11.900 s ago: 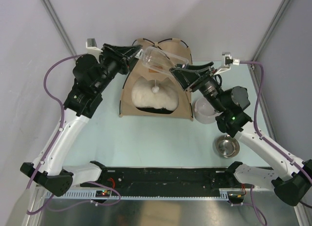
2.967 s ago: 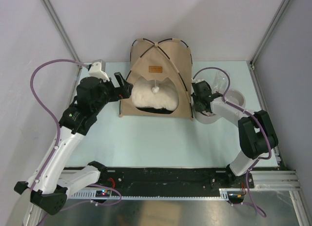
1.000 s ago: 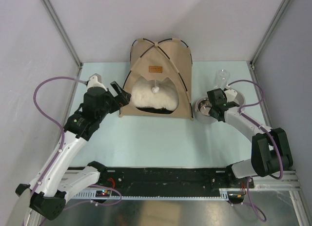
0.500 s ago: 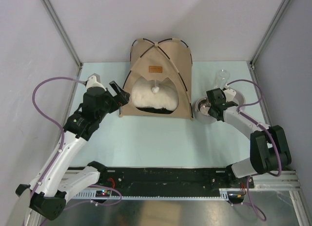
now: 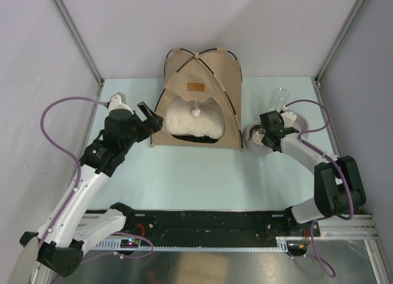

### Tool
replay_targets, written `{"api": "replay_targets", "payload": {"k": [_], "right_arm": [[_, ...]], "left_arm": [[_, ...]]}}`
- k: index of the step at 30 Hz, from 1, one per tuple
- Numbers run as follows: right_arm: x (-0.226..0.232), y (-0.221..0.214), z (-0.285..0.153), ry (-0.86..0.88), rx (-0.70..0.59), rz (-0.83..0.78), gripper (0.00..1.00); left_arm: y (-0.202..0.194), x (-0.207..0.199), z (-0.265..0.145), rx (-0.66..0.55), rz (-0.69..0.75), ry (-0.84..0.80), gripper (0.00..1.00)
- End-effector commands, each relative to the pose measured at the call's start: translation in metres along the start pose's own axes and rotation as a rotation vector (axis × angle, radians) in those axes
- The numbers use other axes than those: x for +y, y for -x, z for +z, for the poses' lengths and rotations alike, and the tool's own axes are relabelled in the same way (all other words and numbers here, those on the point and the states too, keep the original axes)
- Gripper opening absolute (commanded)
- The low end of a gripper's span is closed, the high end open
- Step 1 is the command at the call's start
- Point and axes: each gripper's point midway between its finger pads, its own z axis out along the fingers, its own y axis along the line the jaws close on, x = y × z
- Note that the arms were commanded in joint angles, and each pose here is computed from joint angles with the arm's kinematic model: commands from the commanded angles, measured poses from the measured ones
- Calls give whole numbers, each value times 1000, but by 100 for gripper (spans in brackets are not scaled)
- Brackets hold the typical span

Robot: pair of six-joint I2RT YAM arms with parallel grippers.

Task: Set up the pet tent

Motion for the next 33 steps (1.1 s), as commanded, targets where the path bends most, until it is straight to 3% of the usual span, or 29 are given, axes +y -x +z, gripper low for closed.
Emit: {"api": "replay_targets", "payload": {"k": [1,17,33], "right_arm": [[2,-2,10,-5,7,-1,3],[4,2,1,20,9,-4,17],[2,37,-49,89,-87,32,48]], "left_arm": [[8,0,-2,-33,-25,1,100],[8,1,-2,-31,-29,2,100],[9,0,-2,-29,-29,0,100]]}}
